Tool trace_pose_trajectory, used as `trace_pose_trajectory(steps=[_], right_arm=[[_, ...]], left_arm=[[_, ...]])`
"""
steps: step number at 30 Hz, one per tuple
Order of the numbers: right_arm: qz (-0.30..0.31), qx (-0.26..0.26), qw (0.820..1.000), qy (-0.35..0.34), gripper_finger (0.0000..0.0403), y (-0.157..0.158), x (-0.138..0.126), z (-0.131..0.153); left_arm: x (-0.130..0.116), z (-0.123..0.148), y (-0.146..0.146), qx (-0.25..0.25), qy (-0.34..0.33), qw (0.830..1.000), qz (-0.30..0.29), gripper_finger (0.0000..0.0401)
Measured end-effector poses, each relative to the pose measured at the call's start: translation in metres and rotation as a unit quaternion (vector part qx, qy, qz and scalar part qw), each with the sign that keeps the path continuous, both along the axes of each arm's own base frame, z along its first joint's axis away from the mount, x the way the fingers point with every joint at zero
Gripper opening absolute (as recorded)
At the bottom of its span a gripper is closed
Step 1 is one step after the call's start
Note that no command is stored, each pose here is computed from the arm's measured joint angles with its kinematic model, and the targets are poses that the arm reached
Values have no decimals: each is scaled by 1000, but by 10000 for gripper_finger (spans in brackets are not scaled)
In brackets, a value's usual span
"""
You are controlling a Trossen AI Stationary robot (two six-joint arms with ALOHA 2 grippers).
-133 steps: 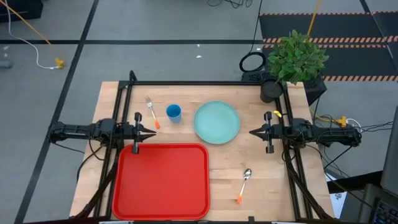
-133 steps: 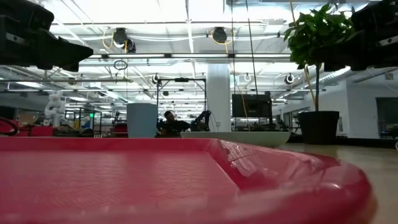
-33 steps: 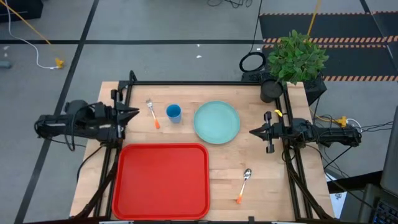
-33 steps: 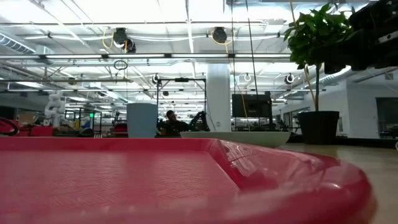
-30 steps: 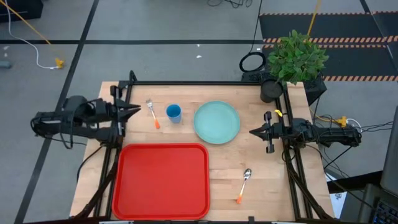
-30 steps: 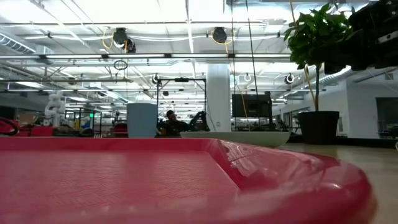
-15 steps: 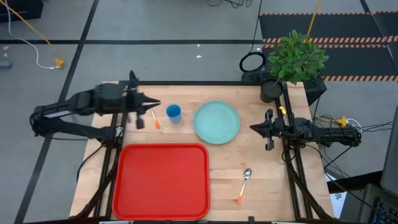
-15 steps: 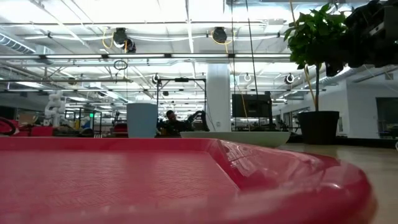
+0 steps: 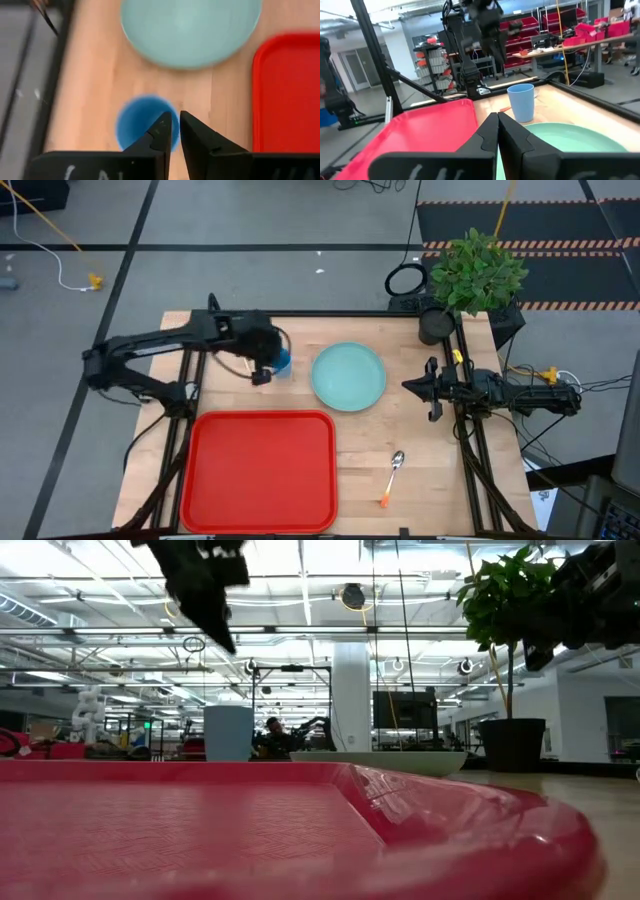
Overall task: Pick and place plate/cup/fork/spoon on tray
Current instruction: Put the blue cup on the tray
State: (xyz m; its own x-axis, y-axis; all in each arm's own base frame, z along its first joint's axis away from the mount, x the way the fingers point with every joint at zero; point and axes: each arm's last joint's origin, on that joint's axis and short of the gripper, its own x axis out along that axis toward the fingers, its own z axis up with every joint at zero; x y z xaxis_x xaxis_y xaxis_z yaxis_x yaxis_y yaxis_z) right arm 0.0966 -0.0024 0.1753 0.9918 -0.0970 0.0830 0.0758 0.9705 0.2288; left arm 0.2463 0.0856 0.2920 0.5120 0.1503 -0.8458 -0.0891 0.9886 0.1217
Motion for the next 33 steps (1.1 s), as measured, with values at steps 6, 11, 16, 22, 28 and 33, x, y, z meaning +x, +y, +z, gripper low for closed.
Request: trace_pose_trajectory(steps=[6,11,16,22,28,33], right_arm=[[3,13,1000,-1,0,0,0,0],[21,12,1000,-3,0,1,0,0],[29,11,1000,-2,0,2,0,0],[29,11,1000,-1,0,2,0,0],[32,27,999,-4,0,2,0,0],[44,45,998,-7,0,2,0,1]], left_arm=[[14,-37,9,-47,94,994,32,86],[23,-46,10,-44,101,993,36,147],[25,-45,7,-28,97,995,25,192],[29,-49,7,-32,97,994,31,206],[31,-54,5,-23,84,996,17,204],[29,-62,3,-25,93,995,16,170]])
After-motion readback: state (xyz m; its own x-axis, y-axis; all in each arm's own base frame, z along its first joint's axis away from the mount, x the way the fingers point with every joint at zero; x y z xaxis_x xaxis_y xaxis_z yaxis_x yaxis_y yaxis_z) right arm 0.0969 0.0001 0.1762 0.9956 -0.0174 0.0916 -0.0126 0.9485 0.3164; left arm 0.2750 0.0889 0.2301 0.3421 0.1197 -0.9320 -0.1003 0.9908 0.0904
